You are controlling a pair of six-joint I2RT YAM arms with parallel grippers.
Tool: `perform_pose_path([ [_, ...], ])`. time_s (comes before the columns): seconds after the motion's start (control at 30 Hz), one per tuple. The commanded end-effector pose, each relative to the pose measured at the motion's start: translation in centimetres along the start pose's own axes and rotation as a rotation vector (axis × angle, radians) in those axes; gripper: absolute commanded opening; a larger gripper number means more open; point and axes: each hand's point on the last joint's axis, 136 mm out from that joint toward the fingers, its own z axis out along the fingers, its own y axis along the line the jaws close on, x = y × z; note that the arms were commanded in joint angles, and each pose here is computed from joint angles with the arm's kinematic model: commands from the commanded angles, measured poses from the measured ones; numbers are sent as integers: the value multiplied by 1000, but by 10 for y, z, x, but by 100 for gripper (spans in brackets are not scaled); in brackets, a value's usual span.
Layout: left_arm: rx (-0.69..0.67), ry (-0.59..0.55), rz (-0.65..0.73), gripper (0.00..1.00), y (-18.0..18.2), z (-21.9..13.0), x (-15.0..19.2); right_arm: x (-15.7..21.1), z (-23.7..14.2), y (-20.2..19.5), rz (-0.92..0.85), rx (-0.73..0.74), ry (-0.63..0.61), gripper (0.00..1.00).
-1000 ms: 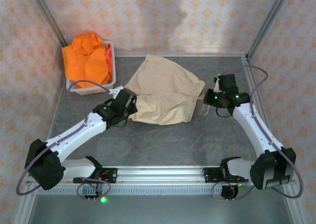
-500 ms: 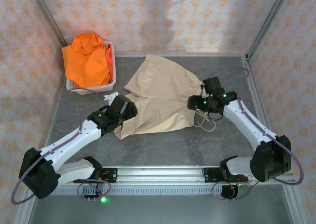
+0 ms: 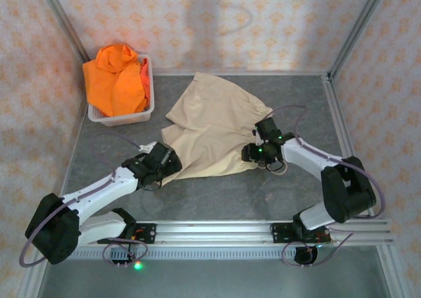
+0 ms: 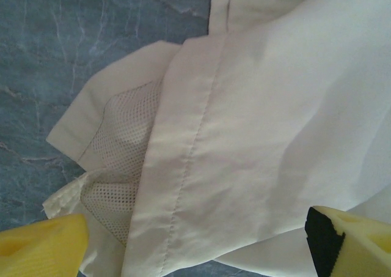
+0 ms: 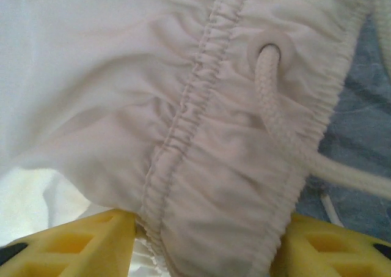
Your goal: Fold and stack the shorts
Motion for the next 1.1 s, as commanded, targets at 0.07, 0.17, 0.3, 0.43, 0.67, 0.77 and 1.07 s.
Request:
perform_pose_path([
  [0.07,-20,16,3,84,1,16,9,-1,17,2,-2,-22,16,44],
  [0.17,-32,26,13,73,-1,25,13,-2,16,5,4,-29,22,25],
  [0.3,-24,19,16,43,-10,28,10,-10,-1,-2,-10,39,-14,8],
  [0.43,-29,-52,39,6,-17,8,-13,-18,-35,-8,-36,130,-26,4],
  [0.67,7,-220,11,0,-16,-64,-67,-21,-89,-19,-52,269,-5,3],
  [0.77,14,-257,-9,1,-8,-85,-79,-15,-101,-25,-49,316,20,6],
  [1.07,15,-198,6,51,-2,-91,-72,20,-90,-2,-20,139,154,73],
])
